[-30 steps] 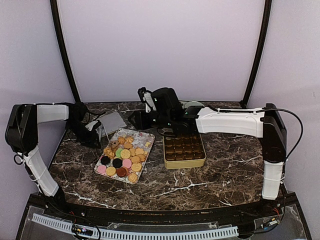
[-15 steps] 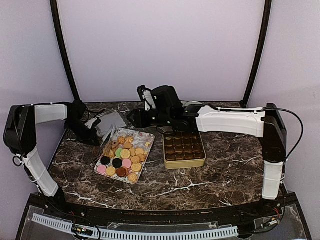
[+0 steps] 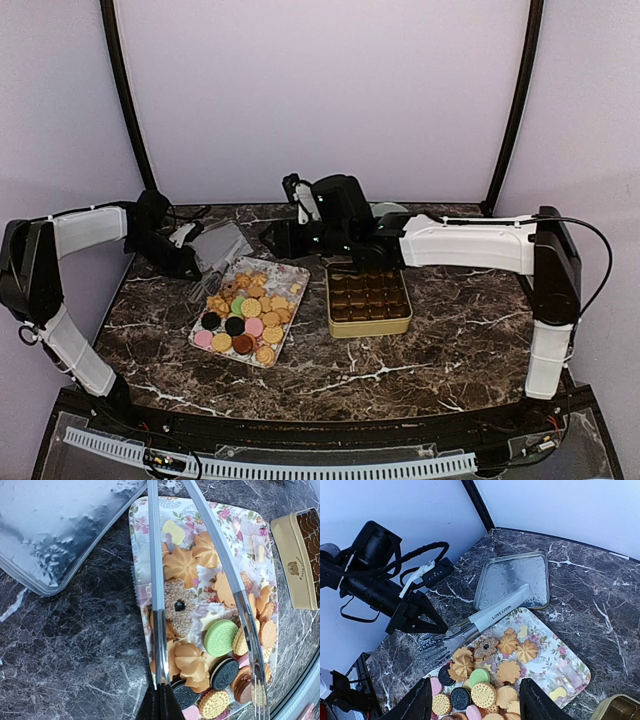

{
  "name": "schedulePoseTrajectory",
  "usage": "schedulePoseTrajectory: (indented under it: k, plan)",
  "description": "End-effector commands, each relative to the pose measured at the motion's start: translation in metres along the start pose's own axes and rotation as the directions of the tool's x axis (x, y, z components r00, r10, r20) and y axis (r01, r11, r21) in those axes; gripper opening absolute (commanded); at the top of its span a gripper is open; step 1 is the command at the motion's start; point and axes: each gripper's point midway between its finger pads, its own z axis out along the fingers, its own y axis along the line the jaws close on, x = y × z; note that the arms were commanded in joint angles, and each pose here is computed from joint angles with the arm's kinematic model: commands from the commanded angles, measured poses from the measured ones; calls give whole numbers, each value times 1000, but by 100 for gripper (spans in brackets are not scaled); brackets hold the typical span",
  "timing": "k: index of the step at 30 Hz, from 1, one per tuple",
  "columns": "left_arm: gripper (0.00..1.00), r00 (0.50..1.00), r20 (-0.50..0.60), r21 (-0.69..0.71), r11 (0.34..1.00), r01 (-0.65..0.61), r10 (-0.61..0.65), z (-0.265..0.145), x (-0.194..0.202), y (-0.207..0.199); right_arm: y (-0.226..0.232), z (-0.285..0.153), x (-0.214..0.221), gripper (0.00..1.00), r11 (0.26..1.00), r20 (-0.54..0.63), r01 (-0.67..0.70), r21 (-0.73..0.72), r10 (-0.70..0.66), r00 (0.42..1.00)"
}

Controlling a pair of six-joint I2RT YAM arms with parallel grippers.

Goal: Pack the cookies
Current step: Pick up the clamp from the plate.

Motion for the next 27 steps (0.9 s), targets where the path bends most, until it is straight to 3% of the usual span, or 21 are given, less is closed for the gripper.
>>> schedulePoseTrajectory:
  k: [1, 3, 5, 9, 13, 17, 23, 27]
  plan:
    - [0, 996, 33, 58, 995, -85, 83, -9, 1, -19, 9, -19, -28, 60, 998, 86, -35, -60, 40, 995]
    - [0, 992, 65, 144, 983, -113, 105, -19, -2, -38, 10, -22, -27, 61, 996, 92, -40, -76, 47, 995]
    - [0, 982, 135, 278, 947, -163, 130, -38, -12, -69, 12, -32, -32, 69, 991, 107, -52, -121, 65, 992]
    - [0, 943, 280, 470, 831, -298, 179, -95, -37, -126, 26, -66, -41, 99, 938, 154, -83, -337, 142, 978]
    - [0, 875, 412, 555, 692, -461, 253, -151, -44, -178, 35, -97, -41, 100, 858, 177, -103, -504, 219, 959]
    - [0, 835, 466, 614, 572, -544, 294, -180, -33, -216, 38, -113, -39, 100, 795, 185, -99, -599, 257, 949]
    - [0, 812, 498, 636, 508, -581, 305, -192, -22, -232, 76, -139, -64, 100, 668, 224, 32, -744, 205, 953]
    - [0, 798, 514, 624, 502, -599, 315, -194, -19, -233, 87, -147, -83, 100, 645, 269, 87, -759, 189, 944]
